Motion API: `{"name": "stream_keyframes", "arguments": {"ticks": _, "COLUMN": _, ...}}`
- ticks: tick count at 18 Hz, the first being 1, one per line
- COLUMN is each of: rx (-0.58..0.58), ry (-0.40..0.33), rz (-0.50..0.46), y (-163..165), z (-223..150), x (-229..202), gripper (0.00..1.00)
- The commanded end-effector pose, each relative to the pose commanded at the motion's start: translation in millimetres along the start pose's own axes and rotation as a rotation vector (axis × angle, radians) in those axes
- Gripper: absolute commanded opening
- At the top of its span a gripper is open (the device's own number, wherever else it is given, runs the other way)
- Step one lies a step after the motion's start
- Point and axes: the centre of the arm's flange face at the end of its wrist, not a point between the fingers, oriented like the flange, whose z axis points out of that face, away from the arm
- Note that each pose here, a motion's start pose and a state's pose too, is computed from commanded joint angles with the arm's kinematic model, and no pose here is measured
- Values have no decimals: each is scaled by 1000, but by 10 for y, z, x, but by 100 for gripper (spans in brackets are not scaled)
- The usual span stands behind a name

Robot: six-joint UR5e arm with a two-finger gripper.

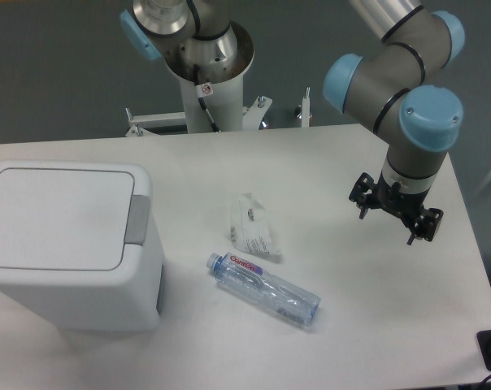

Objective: Open the trash can

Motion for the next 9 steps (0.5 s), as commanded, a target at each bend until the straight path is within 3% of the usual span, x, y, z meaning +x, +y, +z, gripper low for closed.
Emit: {"name": "stream_keyframes", "arguments": {"ticks": 9, "rx": 12, "ry": -2, "rz": 9, "y": -103, "z": -21, "x": 41, "gripper": 100}}
